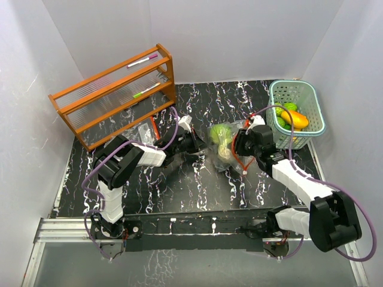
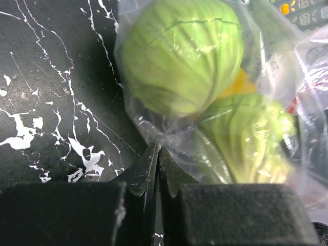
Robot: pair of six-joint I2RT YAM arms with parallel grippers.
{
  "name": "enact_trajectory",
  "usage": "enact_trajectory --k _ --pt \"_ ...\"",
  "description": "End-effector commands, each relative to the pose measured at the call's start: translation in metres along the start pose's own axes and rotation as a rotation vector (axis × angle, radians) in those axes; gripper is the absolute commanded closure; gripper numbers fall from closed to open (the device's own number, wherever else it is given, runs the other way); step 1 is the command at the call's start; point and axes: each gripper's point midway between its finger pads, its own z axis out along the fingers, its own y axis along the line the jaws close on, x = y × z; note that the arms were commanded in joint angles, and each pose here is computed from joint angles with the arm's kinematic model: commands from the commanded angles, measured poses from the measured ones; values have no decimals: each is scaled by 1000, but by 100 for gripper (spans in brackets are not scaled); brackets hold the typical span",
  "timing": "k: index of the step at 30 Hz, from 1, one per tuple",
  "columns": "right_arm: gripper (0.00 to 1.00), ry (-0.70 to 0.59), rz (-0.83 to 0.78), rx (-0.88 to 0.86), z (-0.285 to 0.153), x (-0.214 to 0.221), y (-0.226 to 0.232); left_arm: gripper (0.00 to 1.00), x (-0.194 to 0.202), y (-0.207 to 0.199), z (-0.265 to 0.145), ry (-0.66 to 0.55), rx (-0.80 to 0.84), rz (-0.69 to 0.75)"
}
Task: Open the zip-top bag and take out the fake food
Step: Pick up the fake vegetable from the zipper food storage bag.
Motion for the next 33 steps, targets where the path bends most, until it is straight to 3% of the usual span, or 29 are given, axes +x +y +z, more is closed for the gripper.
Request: enact_trajectory --k 1,6,10,11,12,17,20,28,31,33 --pt "93 -240 -59 58 -26 -69 3 100 -16 -16 -3 -34 18 14" --pt "92 -351 -88 90 -48 -89 1 100 -23 -24 -1 -43 42 20" --pt "92 -309 -82 113 -43 -79 -6 98 -26 -32 -4 -44 72 21" --pt "92 -297 -79 133 -41 -75 -10 92 -26 -33 -5 -46 75 18" --pt "92 -293 -79 159 -41 -74 -15 78 -25 -36 -6 -46 87 10" --pt "92 -335 -110 318 -54 -81 -42 32 -9 -61 -5 -29 176 -2" --pt "92 -347 -110 308 -58 -87 -38 18 13 -78 4 8 214 31" --pt "92 -349 -75 206 -55 -94 -18 16 42 -94 22 49 283 14" --pt "92 -346 -65 178 -54 -96 -12 35 49 -96 35 62 276 22" --pt "92 -345 -64 174 -54 -96 -12 58 48 -102 40 63 305 5"
